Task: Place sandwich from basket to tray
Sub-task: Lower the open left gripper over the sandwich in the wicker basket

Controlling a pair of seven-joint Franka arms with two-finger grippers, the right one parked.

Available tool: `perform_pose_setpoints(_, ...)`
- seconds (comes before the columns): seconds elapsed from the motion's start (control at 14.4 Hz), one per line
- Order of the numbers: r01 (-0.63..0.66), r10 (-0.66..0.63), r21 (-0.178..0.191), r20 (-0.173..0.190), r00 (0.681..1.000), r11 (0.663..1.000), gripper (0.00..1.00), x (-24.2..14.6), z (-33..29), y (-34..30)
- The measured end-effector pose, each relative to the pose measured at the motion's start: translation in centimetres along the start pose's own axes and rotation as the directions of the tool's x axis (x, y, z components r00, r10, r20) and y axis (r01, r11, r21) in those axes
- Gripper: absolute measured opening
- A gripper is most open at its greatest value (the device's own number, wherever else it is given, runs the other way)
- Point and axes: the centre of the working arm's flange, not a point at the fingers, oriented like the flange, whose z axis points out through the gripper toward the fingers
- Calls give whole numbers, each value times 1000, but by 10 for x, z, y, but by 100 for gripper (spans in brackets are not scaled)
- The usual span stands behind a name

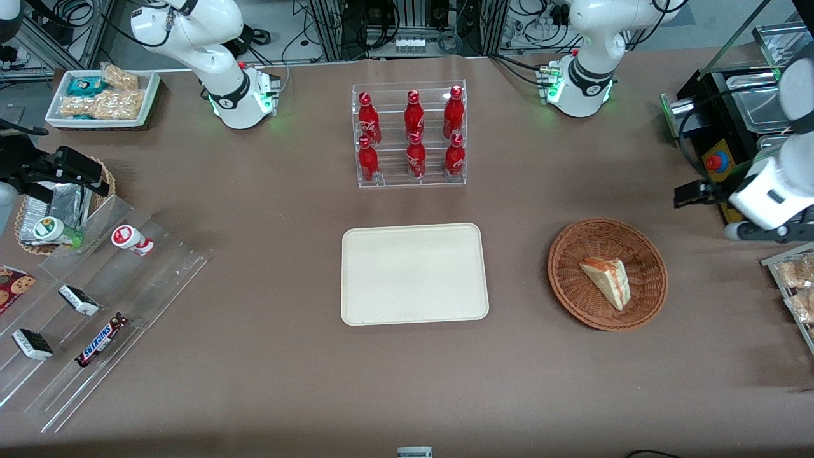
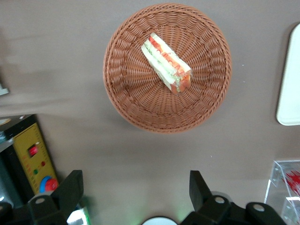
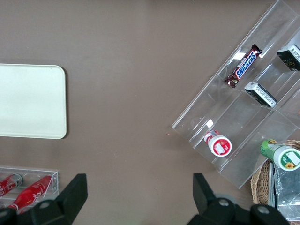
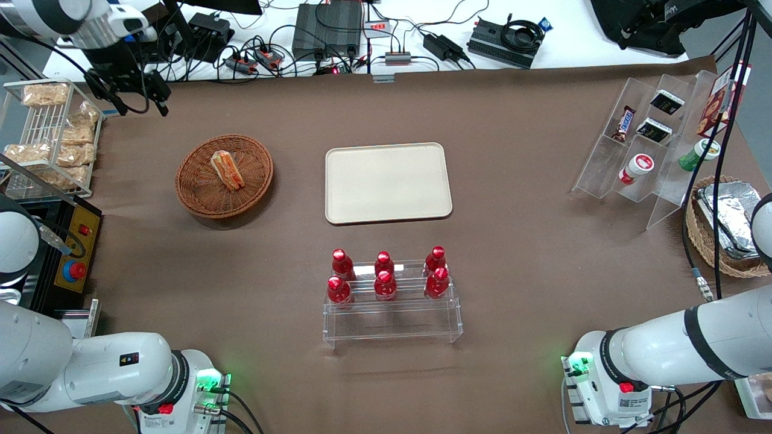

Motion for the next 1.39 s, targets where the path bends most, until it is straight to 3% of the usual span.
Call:
perform_pose_setpoints(0.21, 20, -20, 2, -23, 1000, 1000, 100, 4, 61, 6)
perform_pose_setpoints(0.49, 184, -185, -15, -96, 978, 983, 100, 3, 138, 42)
perform_pose_setpoints(0.77, 438, -445, -82, -135, 885, 895, 100, 16, 182, 60)
perform_pose_setpoints(1.04, 580, -604, -175, -173, 778, 796, 100, 38, 209, 59)
perform_pose_setpoints(1.25, 614, -643, -195, -161, 749, 764, 100, 49, 232, 58)
perform_pose_setpoints(1.39, 627, -656, -199, -156, 738, 753, 86, 54, 238, 55)
